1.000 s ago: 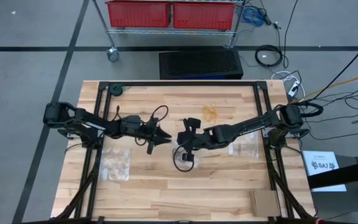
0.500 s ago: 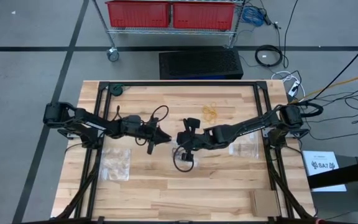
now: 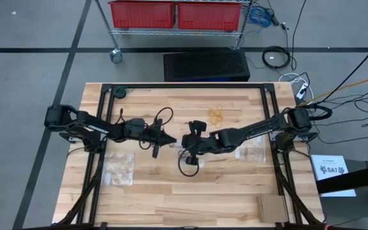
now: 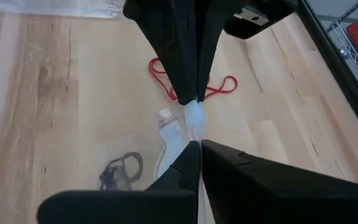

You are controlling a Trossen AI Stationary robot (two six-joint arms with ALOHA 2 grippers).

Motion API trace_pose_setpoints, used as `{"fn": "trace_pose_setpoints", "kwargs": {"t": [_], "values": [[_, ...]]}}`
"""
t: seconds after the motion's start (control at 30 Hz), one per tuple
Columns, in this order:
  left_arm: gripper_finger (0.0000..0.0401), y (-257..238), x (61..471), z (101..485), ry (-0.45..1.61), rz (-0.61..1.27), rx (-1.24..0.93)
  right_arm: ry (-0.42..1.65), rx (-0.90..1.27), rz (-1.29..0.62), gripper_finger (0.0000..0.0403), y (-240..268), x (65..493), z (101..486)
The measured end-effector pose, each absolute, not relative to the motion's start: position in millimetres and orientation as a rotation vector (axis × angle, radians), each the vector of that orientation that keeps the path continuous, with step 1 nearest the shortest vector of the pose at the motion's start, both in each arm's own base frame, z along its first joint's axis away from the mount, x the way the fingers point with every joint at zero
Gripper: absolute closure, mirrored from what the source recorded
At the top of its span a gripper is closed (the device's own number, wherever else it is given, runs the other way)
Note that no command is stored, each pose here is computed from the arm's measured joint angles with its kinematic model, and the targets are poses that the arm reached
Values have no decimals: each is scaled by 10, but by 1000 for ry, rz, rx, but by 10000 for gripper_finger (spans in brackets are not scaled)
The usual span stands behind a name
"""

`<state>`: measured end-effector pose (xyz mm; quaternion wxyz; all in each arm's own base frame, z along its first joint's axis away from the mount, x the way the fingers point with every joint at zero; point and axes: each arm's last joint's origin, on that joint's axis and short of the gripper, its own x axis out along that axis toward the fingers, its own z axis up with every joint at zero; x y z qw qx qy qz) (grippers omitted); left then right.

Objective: Sort rubber bands
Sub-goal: Close the top right transparent zip bag

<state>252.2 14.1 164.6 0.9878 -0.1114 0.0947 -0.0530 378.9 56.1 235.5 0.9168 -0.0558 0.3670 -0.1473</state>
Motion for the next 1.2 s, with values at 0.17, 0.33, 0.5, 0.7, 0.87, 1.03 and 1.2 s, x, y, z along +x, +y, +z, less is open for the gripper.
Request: {"fn": "trace_pose_setpoints", "kwargs": {"t": [0.17,0.33,0.5,0.7,0.87,1.03,1.2], "values": [[398,148,2523,1648,184,-101,-159,694,-88,-296,370,551,3758,2508],[399,165,2521,1643,187,-95,-147,666,5,-201,325,407,3742,2641],[399,166,2521,1640,189,-98,-109,706,115,-105,293,150,3794,2572],[399,198,2516,1626,202,-87,-94,725,183,-77,282,-124,3828,2506],[399,201,2514,1618,210,-85,-95,728,216,-45,292,-162,3842,2482],[399,202,2514,1617,211,-81,-95,704,230,13,296,-113,3862,2504],[400,204,2514,1617,211,-74,-95,725,248,19,296,-105,3880,2446]]}}
